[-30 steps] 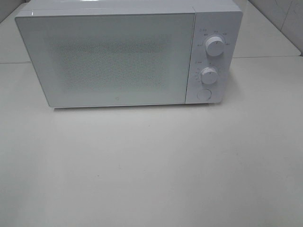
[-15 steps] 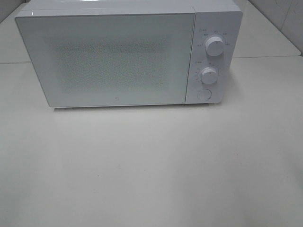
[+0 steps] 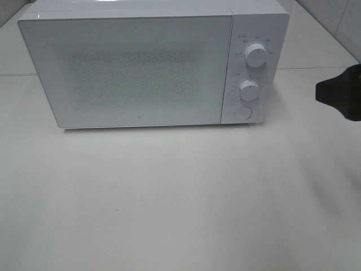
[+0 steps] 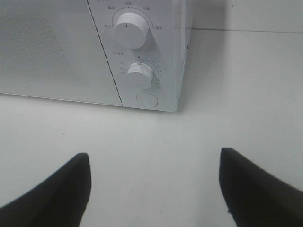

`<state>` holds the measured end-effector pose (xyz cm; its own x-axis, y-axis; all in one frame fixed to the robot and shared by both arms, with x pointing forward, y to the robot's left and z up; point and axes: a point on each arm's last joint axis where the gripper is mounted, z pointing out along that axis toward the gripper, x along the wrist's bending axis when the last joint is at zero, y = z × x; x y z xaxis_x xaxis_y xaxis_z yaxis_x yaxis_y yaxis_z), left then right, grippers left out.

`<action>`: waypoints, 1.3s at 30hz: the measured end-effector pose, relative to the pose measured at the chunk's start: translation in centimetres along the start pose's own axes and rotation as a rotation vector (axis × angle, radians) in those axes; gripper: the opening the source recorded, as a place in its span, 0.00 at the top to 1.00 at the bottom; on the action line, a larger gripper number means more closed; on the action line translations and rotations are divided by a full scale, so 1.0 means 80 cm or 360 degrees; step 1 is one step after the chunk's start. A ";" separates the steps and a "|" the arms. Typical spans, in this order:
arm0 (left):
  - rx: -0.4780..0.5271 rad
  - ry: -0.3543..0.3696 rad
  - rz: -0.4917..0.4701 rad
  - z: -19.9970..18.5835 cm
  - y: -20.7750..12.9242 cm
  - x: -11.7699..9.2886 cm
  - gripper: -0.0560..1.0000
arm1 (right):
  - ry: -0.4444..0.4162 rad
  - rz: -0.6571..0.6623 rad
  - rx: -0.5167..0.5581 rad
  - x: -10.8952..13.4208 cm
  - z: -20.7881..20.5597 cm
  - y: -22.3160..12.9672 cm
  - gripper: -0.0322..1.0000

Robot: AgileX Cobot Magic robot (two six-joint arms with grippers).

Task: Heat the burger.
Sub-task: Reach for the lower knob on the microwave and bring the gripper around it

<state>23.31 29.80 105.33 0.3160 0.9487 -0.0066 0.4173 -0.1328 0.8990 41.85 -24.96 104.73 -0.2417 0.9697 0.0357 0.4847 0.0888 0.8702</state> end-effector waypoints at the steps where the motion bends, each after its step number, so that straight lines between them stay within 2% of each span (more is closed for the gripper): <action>1: 0.0000 0.0000 0.0000 0.000 0.000 0.000 0.95 | 0.0000 0.0000 0.0011 0.000 0.014 -0.001 0.26; 11: 0.0000 0.0000 0.0000 0.000 0.000 0.000 0.95 | 0.0003 0.0000 0.0032 0.000 0.076 -0.012 0.26; 23: 0.0000 0.0000 0.0000 0.000 0.000 0.000 0.95 | 0.0017 0.0001 -0.0139 0.000 0.148 -0.032 0.26; 39: 0.0000 0.0000 0.0000 0.000 0.000 0.000 0.95 | 0.0032 0.0028 -0.0309 -0.001 0.195 -0.057 0.26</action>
<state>23.31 29.80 105.33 0.3160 0.9487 -0.0066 0.4173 -0.1328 0.8990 52.75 -21.88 93.13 -0.2522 0.9658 0.0594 0.3180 0.0247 0.9478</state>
